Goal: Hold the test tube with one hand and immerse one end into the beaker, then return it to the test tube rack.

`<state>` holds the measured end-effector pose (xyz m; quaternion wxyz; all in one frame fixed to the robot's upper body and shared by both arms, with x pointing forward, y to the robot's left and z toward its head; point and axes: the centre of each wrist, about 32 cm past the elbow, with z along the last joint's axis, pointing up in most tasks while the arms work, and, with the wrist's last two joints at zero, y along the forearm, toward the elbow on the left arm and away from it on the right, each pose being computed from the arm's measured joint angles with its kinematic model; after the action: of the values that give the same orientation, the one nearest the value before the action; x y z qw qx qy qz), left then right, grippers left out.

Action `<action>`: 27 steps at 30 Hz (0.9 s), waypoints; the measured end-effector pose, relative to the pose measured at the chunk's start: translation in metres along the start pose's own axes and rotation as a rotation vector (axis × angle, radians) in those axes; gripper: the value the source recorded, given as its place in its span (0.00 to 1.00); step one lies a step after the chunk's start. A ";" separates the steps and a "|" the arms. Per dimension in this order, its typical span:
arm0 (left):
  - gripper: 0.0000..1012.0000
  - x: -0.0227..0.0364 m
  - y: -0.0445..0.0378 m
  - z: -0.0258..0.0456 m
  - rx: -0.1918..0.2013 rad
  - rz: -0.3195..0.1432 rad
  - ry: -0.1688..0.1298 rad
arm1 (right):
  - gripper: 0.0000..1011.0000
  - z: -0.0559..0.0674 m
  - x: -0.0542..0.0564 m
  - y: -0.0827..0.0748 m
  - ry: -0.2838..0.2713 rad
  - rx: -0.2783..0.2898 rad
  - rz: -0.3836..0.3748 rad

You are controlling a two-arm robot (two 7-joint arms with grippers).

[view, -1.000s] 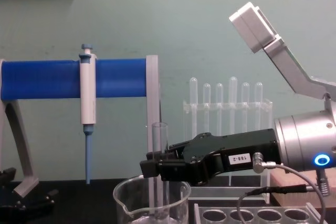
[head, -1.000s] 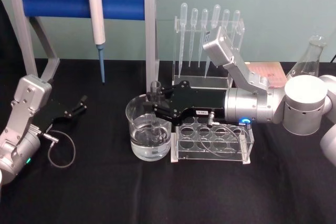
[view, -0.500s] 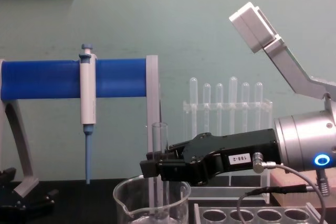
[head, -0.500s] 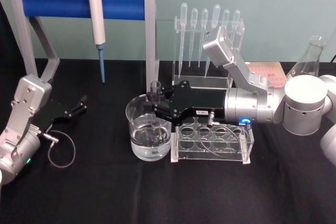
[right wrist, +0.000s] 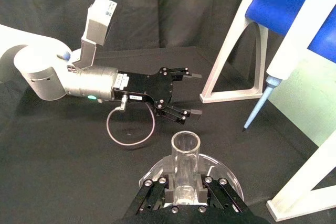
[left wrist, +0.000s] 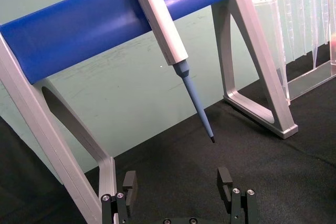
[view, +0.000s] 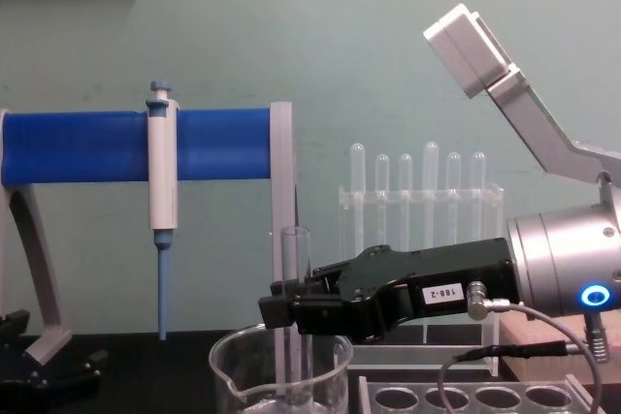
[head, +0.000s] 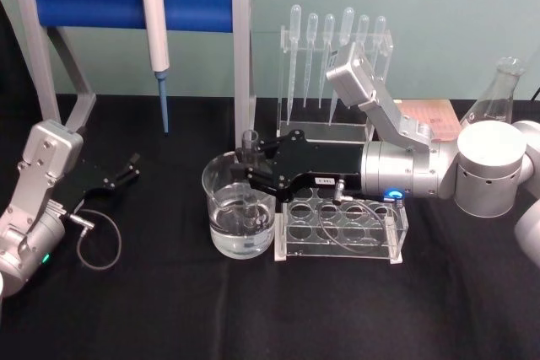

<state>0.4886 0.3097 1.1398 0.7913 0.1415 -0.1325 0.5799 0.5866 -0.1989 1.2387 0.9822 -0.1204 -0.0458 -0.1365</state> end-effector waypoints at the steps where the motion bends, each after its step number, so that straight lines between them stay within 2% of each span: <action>1: 0.99 0.0000 0.0000 0.0000 0.000 0.000 0.000 | 0.22 0.000 0.000 0.000 0.000 0.000 0.000; 27: 0.99 0.0000 0.0000 0.0000 0.000 0.000 0.000 | 0.22 0.000 0.000 0.000 0.000 0.000 0.000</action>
<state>0.4886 0.3097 1.1398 0.7913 0.1415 -0.1325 0.5799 0.5866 -0.1988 1.2387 0.9822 -0.1204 -0.0458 -0.1365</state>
